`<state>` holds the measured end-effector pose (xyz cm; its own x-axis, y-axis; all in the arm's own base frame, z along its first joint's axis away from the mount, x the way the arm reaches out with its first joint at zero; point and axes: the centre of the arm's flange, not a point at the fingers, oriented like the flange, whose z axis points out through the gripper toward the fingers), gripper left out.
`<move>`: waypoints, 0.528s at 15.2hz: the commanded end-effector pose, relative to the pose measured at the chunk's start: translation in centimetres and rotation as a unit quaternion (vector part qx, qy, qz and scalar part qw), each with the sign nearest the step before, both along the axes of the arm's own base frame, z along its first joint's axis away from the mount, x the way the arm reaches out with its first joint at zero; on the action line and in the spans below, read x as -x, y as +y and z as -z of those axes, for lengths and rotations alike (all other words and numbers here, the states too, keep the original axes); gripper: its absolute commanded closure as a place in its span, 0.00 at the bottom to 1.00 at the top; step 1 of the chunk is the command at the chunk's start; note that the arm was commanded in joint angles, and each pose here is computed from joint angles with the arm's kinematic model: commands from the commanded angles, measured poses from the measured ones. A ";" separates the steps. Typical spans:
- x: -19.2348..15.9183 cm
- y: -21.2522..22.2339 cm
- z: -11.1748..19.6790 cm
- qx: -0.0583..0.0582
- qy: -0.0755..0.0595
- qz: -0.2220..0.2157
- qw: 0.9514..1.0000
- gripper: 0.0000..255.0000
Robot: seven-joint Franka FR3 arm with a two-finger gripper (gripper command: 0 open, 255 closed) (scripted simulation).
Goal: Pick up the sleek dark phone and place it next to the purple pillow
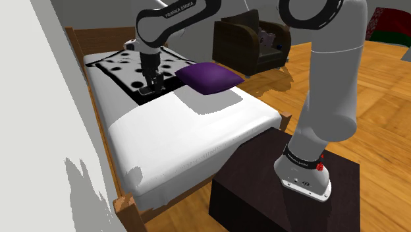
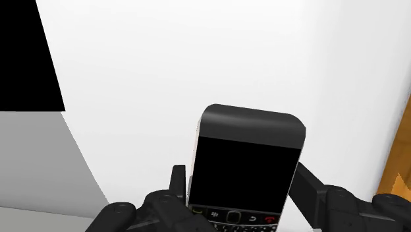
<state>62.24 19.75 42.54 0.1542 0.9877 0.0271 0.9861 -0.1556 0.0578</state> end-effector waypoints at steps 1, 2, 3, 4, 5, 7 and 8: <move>-0.1 0.0 -0.8 0.000 0.000 0.000 1.000 1.00; 0.4 -1.3 -0.8 0.000 0.000 0.000 1.000 1.00; 0.8 -2.5 -0.8 0.000 0.000 0.000 1.000 1.00; 1.2 -3.8 -0.8 0.000 0.000 0.000 1.000 1.00; 1.7 -5.0 -0.8 0.000 0.000 0.000 1.000 1.00; 2.5 -7.5 -0.8 0.000 0.000 0.000 1.000 1.00; 3.0 -8.7 -0.8 0.000 0.000 0.000 1.000 1.00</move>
<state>59.94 12.28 43.17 0.1549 0.9876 0.0268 0.9861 -0.1562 0.0574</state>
